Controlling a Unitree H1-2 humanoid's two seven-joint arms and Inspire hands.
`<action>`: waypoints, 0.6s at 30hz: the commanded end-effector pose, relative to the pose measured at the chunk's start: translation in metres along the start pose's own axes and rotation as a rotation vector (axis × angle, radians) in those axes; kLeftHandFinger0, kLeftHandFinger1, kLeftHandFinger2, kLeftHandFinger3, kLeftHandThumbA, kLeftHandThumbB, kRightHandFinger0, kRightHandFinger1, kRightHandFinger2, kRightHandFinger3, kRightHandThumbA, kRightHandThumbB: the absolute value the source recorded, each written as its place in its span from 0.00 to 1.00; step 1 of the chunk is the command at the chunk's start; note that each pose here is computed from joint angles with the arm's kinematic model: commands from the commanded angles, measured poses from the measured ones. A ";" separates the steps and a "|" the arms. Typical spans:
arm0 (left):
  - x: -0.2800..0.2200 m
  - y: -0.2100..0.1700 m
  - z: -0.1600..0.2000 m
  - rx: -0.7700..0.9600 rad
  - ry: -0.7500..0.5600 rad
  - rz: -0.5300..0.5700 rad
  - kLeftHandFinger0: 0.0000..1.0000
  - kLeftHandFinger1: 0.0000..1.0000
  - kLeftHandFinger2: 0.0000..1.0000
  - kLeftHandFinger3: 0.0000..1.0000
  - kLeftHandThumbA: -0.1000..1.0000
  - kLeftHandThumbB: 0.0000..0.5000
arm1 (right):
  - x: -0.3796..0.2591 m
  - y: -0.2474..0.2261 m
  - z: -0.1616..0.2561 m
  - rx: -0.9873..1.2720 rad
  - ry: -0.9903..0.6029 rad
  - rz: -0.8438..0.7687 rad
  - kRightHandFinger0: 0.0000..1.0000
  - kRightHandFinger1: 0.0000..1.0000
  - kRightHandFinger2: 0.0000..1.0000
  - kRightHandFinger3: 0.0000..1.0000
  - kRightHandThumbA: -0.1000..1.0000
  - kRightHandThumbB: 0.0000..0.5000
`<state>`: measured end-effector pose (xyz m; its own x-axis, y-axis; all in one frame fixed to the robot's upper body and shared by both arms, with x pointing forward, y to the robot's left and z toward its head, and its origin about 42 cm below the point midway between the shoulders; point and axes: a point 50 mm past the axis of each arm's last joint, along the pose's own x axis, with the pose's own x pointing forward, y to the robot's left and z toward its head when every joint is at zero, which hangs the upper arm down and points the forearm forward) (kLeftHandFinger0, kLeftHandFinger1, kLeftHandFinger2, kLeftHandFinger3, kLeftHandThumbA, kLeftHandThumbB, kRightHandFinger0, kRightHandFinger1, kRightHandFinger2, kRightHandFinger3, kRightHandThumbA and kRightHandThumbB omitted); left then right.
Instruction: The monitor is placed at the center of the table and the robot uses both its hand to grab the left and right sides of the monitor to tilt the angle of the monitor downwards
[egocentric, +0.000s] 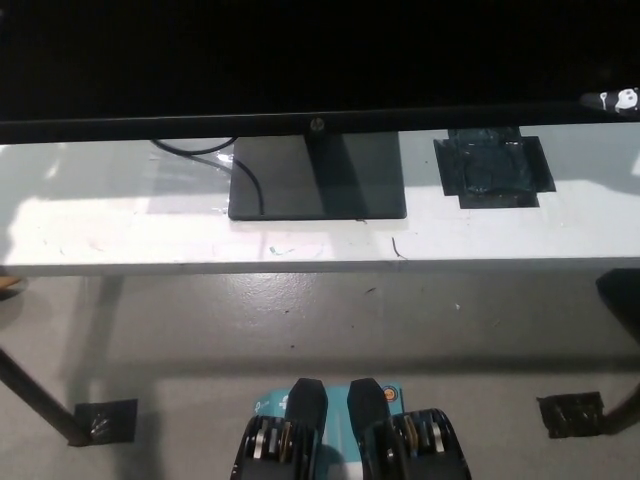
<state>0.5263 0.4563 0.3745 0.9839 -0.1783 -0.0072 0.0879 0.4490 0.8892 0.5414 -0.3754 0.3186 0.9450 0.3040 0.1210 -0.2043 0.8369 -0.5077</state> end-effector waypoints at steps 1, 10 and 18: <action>0.004 0.017 0.015 0.277 -0.002 -0.080 1.00 1.00 1.00 1.00 0.81 0.88 | 0.025 -0.009 0.053 -0.218 -0.079 0.036 1.00 1.00 1.00 1.00 0.98 0.95; 0.010 0.017 0.005 0.577 0.134 -0.185 1.00 1.00 1.00 1.00 0.68 1.00 | 0.043 0.003 0.059 -0.414 -0.029 0.045 1.00 1.00 1.00 1.00 0.80 0.90; 0.018 0.037 0.010 0.729 0.241 -0.143 1.00 1.00 1.00 1.00 0.60 1.00 | 0.059 0.015 0.060 -0.687 0.011 -0.023 1.00 1.00 1.00 1.00 0.82 0.90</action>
<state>0.5397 0.4524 0.3744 0.9612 -0.0929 -0.2599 0.2555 -0.0564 0.9652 0.5568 -0.3625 0.3081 0.9731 0.2253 -0.0489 -0.1718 0.5670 -0.8056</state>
